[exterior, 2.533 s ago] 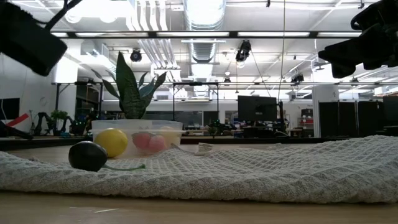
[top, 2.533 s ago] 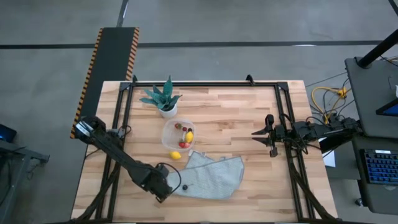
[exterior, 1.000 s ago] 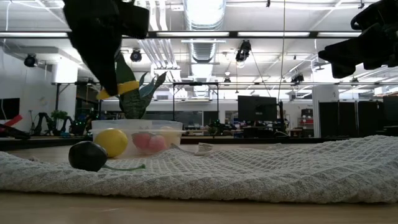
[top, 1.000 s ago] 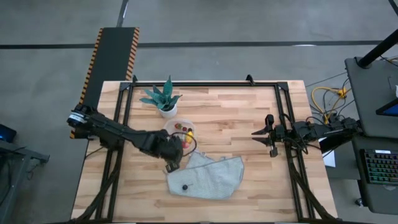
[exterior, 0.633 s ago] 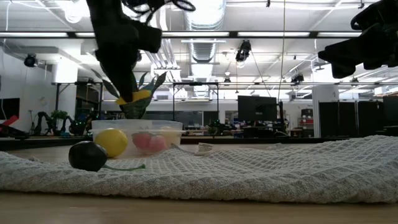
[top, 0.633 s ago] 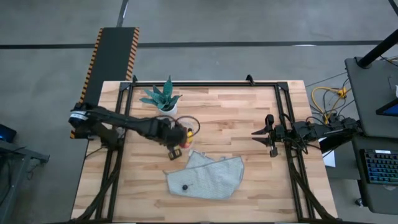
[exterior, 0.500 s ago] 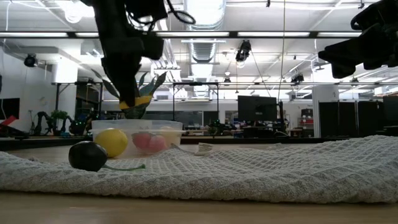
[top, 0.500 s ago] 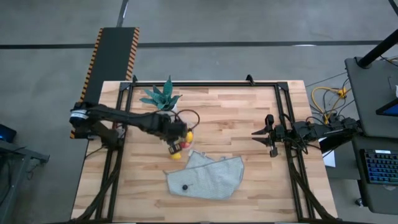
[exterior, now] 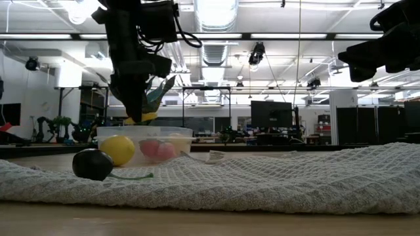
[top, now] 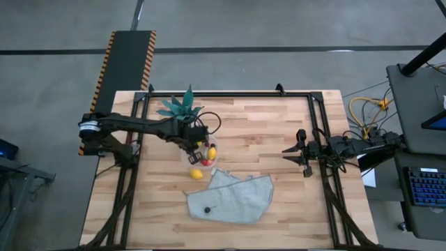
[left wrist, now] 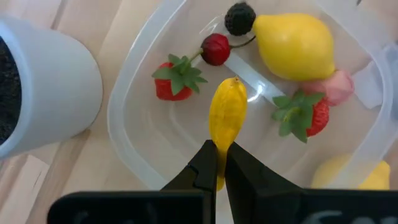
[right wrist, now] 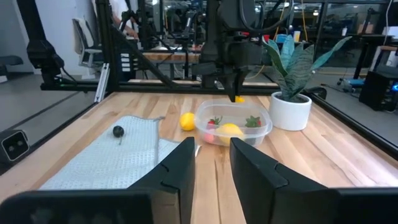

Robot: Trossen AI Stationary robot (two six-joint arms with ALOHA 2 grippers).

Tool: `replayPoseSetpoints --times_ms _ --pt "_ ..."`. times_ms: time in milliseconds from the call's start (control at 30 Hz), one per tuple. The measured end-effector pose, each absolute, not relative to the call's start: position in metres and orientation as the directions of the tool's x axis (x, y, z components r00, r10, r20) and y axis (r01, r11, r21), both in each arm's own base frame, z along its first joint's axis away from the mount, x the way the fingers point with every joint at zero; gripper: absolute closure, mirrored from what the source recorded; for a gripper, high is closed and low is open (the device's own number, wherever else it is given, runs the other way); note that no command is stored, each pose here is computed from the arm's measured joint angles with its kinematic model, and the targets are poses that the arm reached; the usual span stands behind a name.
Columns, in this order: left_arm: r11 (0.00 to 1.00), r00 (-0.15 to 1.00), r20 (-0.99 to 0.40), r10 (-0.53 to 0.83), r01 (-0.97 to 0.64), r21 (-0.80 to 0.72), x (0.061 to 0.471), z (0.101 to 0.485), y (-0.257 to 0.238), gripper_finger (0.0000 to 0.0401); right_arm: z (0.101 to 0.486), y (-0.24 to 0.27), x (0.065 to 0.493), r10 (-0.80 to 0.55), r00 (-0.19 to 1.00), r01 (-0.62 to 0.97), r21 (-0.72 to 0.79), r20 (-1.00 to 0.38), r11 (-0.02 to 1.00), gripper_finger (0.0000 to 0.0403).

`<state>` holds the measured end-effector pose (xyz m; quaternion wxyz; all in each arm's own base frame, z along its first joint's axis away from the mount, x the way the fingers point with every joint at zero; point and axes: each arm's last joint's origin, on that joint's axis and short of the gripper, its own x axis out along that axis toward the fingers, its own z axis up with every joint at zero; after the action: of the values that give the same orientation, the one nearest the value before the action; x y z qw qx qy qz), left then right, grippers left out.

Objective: Pick and placing Produce into tupperware
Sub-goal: Put the yellow corn into the container

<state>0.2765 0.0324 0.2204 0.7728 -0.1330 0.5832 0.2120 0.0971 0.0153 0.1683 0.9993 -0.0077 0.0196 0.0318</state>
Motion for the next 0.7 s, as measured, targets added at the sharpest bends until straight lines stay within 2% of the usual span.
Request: replayPoseSetpoints --times_ms 233,333,400,700 --pt "0.875 0.251 -0.96 0.127 -0.484 -0.011 0.28 0.203 0.034 0.0401 0.168 0.015 0.097 0.065 0.997 -0.066 -0.015 -0.043 0.998 0.0318" --pt "0.873 0.217 -0.968 0.127 -0.487 0.005 0.278 0.196 0.034 0.0401 0.168 0.015 0.097 0.066 0.997 -0.067 -0.015 -0.047 0.998 0.0317" --pt "0.873 0.242 -0.961 0.131 -0.487 -0.004 0.281 0.196 0.035 0.0401 0.167 0.015 0.097 0.066 0.997 -0.067 -0.014 -0.048 0.998 0.0315" --pt "0.874 0.207 -0.971 0.12 -0.486 0.005 0.287 0.181 0.035 0.0401 0.167 0.016 0.098 0.065 0.996 -0.066 -0.012 -0.061 0.998 0.0314"
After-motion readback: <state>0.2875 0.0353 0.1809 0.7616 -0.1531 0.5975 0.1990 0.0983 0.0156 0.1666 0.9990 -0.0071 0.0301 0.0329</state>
